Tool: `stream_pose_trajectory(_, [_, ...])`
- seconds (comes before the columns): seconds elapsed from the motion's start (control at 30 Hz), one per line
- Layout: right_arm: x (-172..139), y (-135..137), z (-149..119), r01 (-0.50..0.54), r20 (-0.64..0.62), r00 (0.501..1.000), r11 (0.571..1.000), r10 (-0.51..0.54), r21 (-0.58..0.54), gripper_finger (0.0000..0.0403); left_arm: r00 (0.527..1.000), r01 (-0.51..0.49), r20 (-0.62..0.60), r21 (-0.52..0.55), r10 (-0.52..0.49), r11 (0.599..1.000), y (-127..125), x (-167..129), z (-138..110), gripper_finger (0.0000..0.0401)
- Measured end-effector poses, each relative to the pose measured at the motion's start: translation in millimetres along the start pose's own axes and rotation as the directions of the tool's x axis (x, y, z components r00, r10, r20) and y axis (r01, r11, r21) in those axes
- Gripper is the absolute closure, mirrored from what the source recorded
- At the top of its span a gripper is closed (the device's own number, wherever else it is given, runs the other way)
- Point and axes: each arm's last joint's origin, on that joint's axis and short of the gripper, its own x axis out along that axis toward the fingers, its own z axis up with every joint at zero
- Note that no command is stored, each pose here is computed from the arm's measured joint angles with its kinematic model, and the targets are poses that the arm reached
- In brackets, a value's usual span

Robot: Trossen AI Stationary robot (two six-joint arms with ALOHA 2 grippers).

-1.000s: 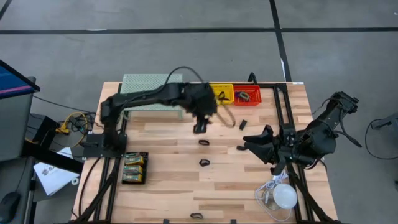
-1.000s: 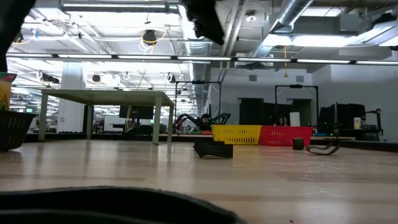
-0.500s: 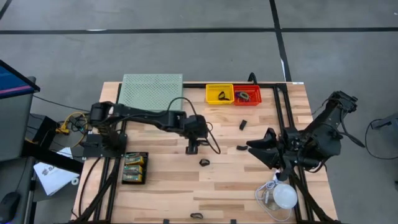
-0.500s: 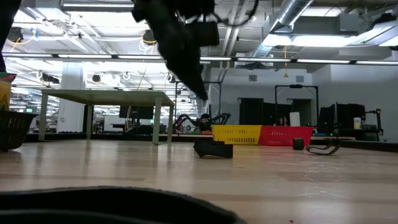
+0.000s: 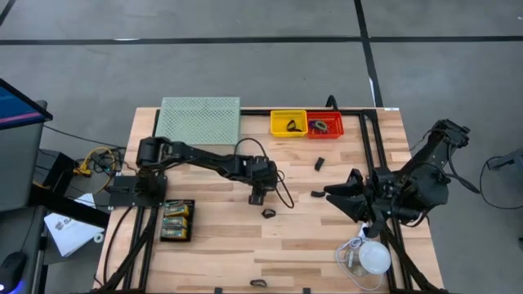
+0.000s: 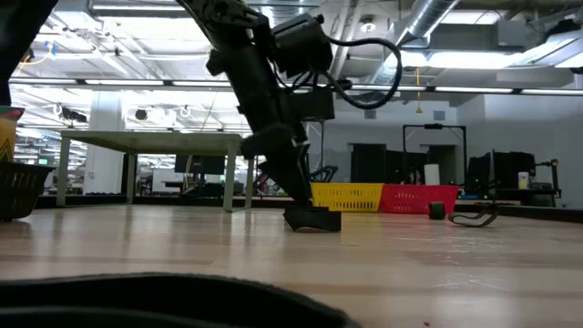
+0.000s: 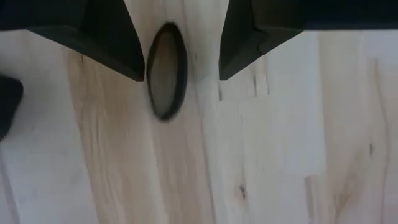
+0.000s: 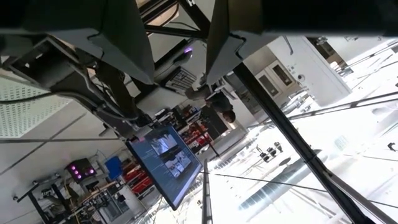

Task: Pick & Place Office Desk Supplies
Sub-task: Put the black rubber band into the yellow basket

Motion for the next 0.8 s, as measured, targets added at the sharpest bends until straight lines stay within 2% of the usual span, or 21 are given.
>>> stream_pose_trajectory(0.13, [0, 0, 0, 0.001, -0.001, 1.000, 1.000, -0.001, -0.002, 0.0260, 0.998, 0.054, 0.019, -0.017, -0.053, 0.998, 5, 6, -1, 0.0199])
stream_pose_trajectory(0.37, [0, 0, -1, 0.003, -0.004, 1.000, 1.000, -0.003, 0.001, 0.0260, 0.996, 0.084, -0.006, -0.047, -0.084, 0.995, 3, 11, -5, 0.0211])
stream_pose_trajectory(0.5, [0, 0, -1, 0.004, -0.006, 1.000, 1.000, -0.004, -0.002, 0.0260, 0.994, 0.105, 0.000, -0.079, -0.105, 0.991, 4, 12, -5, 0.0258])
stream_pose_trajectory(0.73, [0, -1, -1, 0.005, -0.007, 1.000, 1.000, -0.005, -0.005, 0.0260, 0.994, 0.111, -0.002, -0.144, -0.113, 0.983, 9, 13, -7, 0.0376])
stream_pose_trajectory(0.8, [0, -1, -1, 0.005, -0.008, 1.000, 1.000, -0.005, -0.006, 0.0260, 0.993, 0.118, 0.003, -0.170, -0.119, 0.978, 12, 14, -8, 0.0392])
